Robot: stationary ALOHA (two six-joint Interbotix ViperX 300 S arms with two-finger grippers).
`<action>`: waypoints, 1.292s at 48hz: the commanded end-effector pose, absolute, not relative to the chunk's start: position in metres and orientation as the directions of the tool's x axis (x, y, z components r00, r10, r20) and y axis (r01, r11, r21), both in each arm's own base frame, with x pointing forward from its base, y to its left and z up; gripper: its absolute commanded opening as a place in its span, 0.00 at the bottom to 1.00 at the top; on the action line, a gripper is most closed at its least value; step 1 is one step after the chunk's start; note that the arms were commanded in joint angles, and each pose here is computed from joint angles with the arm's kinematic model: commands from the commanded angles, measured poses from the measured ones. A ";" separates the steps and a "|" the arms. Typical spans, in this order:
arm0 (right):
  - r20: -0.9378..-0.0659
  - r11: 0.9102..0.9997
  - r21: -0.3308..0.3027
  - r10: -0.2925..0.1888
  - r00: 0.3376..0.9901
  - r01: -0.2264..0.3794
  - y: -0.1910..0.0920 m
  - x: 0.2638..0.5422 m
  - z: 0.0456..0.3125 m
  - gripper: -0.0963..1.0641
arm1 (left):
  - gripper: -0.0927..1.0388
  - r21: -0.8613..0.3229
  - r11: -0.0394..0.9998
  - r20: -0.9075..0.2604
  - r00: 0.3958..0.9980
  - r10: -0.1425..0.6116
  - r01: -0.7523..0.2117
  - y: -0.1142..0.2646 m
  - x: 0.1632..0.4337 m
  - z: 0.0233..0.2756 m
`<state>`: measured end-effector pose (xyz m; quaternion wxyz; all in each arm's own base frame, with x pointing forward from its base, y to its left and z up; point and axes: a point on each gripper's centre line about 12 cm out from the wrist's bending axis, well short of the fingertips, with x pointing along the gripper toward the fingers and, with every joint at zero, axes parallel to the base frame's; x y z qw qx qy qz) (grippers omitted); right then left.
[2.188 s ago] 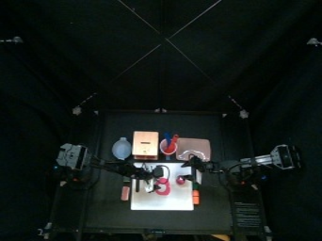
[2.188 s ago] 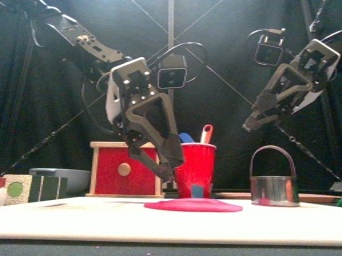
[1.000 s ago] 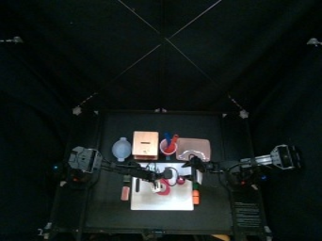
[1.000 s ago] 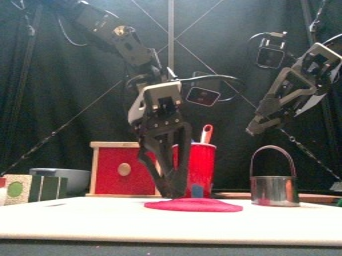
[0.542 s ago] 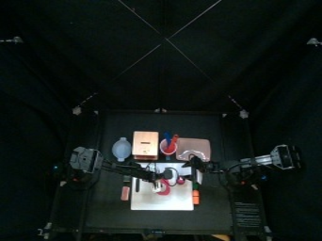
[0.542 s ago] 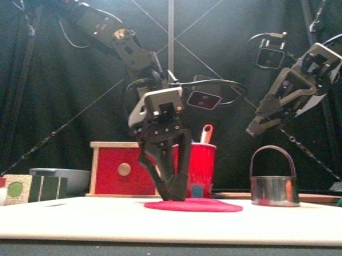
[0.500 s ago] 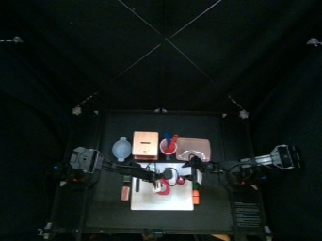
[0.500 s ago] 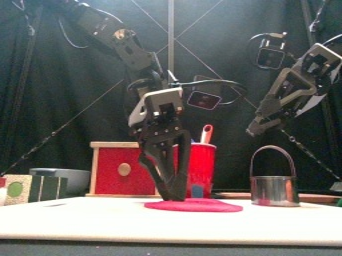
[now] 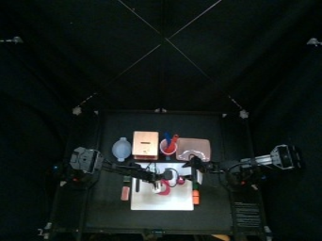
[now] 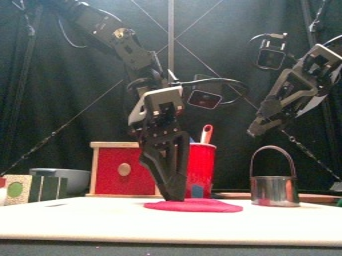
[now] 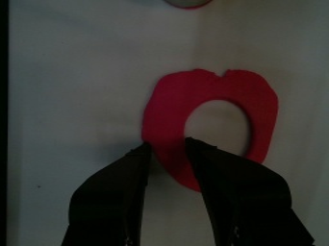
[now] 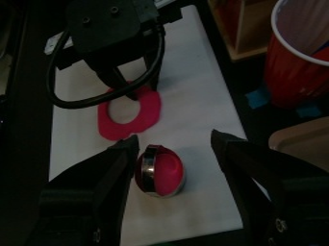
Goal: Get the cutter from the drawer then cut the dough then place the extra dough in the bowl
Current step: Place the extra dough in the bowl
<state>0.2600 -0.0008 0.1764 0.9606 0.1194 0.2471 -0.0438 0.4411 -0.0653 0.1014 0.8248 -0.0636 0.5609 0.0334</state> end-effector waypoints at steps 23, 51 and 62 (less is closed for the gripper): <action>-0.465 0.966 0.215 -0.026 0.885 0.142 -0.001 0.262 0.182 0.89 | 0.61 -0.058 0.992 -0.926 0.377 -0.012 -0.111 -0.068 0.443 0.106; -0.472 0.965 0.214 -0.031 0.881 0.148 -0.002 0.261 0.180 0.89 | 0.61 0.016 1.000 -0.840 0.542 0.028 -0.026 -0.066 0.441 0.181; -0.472 0.965 0.214 -0.032 0.881 0.150 -0.003 0.261 0.180 0.89 | 0.61 0.062 0.998 -0.807 0.587 0.061 -0.018 -0.058 0.429 0.217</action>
